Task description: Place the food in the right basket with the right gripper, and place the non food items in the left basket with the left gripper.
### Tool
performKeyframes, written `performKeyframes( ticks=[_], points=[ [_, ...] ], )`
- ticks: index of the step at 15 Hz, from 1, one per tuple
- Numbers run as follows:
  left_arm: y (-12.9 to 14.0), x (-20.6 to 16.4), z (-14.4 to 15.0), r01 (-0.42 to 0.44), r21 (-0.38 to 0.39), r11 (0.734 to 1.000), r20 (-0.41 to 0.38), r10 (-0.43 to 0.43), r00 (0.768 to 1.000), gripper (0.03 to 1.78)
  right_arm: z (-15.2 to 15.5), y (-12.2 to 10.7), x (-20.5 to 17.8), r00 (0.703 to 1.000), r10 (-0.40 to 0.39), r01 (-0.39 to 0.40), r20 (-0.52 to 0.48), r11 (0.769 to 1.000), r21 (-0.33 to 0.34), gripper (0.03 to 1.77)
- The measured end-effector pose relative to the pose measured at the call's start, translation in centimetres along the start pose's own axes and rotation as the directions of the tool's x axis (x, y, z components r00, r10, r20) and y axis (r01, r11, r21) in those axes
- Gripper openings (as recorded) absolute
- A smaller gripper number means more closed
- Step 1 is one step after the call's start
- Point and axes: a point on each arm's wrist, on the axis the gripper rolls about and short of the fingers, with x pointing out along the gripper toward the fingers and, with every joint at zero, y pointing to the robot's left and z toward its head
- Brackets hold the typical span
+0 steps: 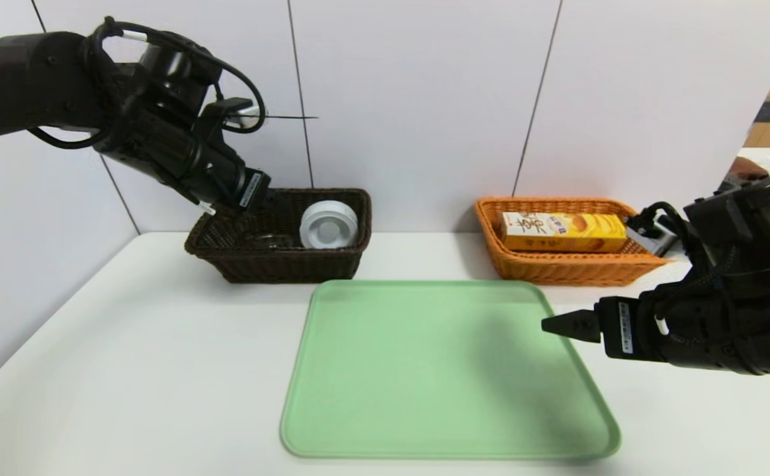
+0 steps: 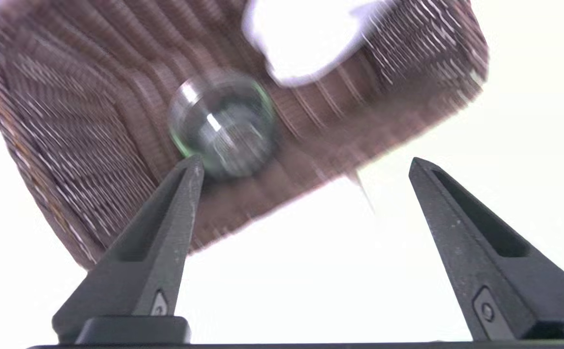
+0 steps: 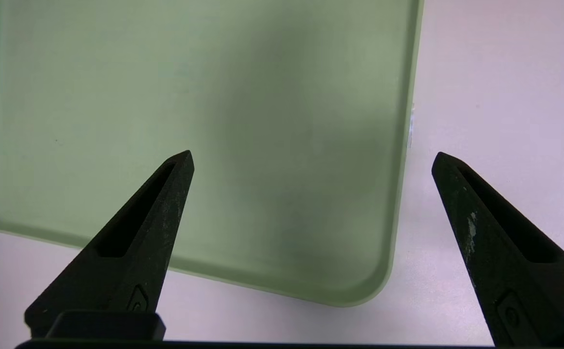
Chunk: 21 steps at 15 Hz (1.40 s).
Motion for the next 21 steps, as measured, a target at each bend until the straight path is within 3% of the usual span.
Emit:
performKeyframes(
  ticks=[3, 9, 14, 17, 21],
  points=[
    [-1.4, -2.2, -0.7, 0.027, 0.010, 1.000, -0.037, -0.027, 0.999, 1.58, 0.7, 0.3, -1.4, 0.998, 0.019, -0.018, 0.052, 1.000, -0.011, 1.70],
    [-2.8, -8.3, -3.8, 0.031, 0.017, 0.999, -0.030, -0.031, 0.999, 1.65, 1.2, 0.2, -5.3, 0.981, 0.062, -0.044, 0.184, 0.994, -0.099, 1.70],
    [-4.0, -13.5, -9.4, 0.018, 0.020, 1.000, -0.009, -0.017, 1.000, 1.67, 0.1, -0.5, -9.1, 0.955, 0.101, -0.055, 0.280, 0.985, -0.166, 1.70],
    [-4.6, -15.3, -13.2, -0.003, 0.030, 1.000, 0.045, 0.001, 0.999, 1.68, -1.5, -1.3, -11.1, 0.937, 0.120, -0.049, 0.328, 0.975, -0.219, 1.70],
    [-5.1, -16.3, -17.8, -0.101, 0.040, 0.994, 0.137, 0.095, 0.986, 1.69, -4.4, -2.6, -13.5, 0.922, 0.137, -0.031, 0.363, 0.959, -0.282, 1.70]
  ],
)
